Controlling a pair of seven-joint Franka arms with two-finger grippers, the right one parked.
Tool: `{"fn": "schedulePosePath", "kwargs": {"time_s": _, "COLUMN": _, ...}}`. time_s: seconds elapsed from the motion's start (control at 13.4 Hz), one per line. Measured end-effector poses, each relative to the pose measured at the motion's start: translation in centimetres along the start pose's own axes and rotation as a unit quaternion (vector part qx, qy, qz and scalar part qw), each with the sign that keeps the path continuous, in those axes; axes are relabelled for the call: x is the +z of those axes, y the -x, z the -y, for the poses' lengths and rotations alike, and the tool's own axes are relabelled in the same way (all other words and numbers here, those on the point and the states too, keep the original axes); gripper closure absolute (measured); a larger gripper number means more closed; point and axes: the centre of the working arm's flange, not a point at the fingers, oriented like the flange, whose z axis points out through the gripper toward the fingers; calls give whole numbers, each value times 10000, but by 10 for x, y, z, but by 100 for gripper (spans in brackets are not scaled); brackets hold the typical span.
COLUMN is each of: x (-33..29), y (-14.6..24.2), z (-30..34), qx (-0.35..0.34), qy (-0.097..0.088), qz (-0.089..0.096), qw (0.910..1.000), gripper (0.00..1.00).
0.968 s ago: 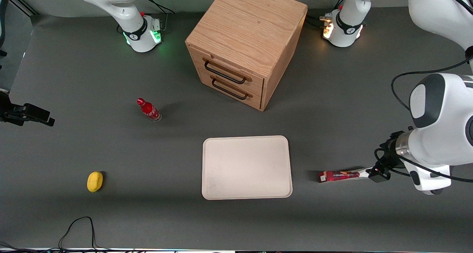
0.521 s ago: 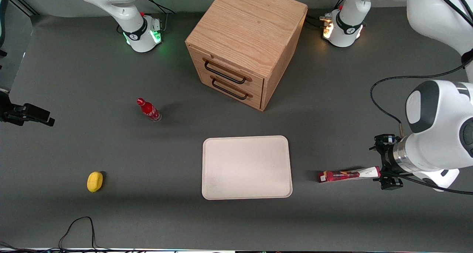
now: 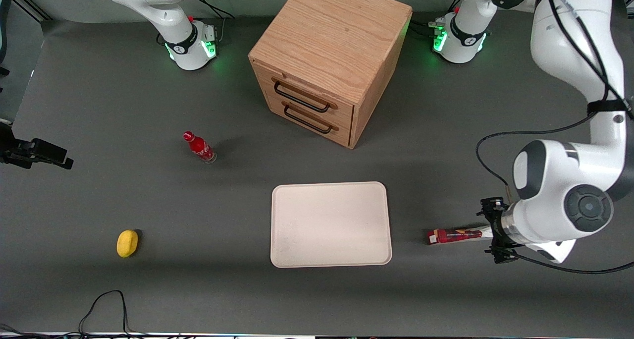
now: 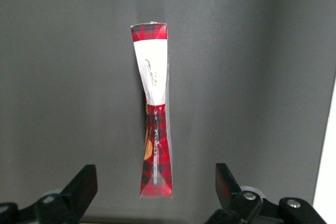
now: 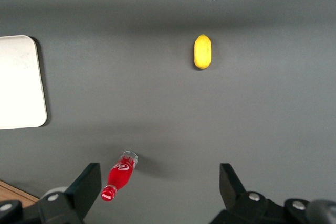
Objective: Place red cookie box on tray
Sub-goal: 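Close the left gripper on the red cookie box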
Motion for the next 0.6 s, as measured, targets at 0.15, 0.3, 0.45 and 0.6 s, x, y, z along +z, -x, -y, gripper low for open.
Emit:
{"fn": "schedulePosePath", "kwargs": {"time_s": 0.15, "x": 32, "y": -3, "z": 3, "qx": 9, "qy": 38, "qz": -49, "qw": 10000, "gripper": 0}}
{"fn": "schedulePosePath", "kwargs": {"time_s": 0.3, "x": 55, "y": -4, "z": 7, "qx": 21, "qy": 99, "qz": -62, "qw": 9999, "gripper": 0}}
{"fn": "schedulePosePath", "kwargs": {"time_s": 0.45, "x": 65, "y": -5, "z": 8, "qx": 22, "qy": 205, "qz": -45, "qw": 9998, "gripper": 0}}
{"fn": "schedulePosePath", "kwargs": {"time_s": 0.6, "x": 76, "y": -6, "z": 11, "qx": 21, "qy": 297, "qz": -29, "qw": 9996, "gripper": 0}}
